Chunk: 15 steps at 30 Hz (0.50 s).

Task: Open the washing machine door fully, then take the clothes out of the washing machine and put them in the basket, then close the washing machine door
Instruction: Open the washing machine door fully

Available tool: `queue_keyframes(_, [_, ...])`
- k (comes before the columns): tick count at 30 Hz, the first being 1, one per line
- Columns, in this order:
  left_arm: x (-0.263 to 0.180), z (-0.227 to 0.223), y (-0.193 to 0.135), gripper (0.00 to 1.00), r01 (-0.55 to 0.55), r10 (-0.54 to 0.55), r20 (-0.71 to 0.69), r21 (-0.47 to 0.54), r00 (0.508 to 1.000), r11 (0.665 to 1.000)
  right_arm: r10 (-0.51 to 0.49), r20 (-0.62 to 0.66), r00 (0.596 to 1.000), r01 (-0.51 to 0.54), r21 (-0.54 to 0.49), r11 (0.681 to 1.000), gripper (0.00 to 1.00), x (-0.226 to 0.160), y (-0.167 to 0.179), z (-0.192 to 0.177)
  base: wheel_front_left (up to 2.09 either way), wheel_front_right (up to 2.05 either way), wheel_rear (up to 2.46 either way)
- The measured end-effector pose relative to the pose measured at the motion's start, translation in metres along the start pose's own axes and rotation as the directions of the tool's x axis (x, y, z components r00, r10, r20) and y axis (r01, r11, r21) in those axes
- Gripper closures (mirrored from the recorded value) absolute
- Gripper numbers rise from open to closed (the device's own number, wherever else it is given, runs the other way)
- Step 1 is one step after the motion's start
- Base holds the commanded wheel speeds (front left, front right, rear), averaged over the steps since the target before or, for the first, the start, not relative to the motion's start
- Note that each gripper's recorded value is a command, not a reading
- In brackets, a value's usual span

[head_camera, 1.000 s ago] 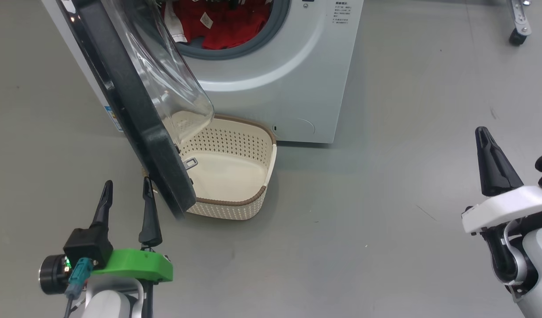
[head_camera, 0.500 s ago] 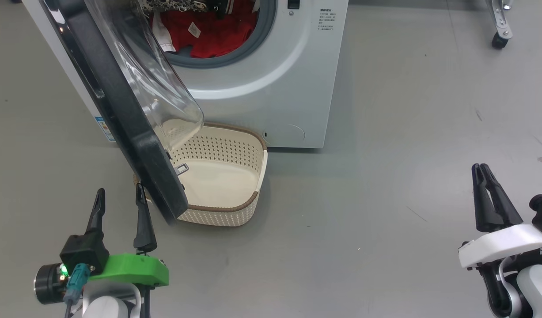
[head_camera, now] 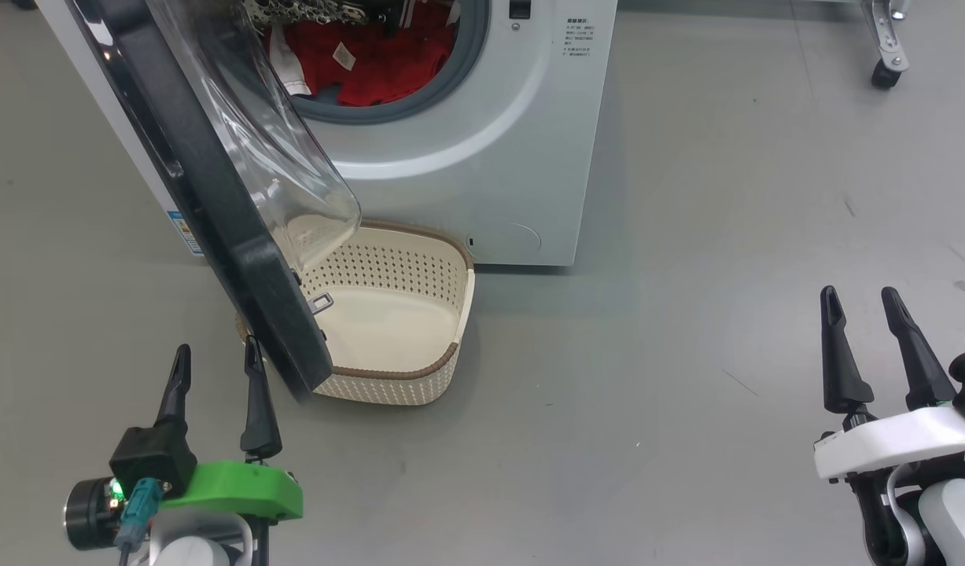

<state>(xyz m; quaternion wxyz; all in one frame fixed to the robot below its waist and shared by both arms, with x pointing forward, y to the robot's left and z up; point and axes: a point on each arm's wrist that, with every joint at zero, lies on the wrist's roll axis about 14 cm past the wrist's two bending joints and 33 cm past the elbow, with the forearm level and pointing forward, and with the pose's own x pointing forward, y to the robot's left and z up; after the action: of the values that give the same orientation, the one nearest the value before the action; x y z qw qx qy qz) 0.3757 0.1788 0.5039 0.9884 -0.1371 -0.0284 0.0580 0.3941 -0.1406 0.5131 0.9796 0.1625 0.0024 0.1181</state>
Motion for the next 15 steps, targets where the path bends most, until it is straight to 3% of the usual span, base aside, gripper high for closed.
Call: queue_keyframes(15, [-0.0040, -0.0012, -0.0014, 0.00, 0.004, -0.004, -0.004, -0.003, 1.000, 1.000, -0.004, 0.021, 1.000, 0.004, -0.002, 1.000, 0.00, -0.0089, 0.0054, 0.0023, 0.00, 0.00, 0.00])
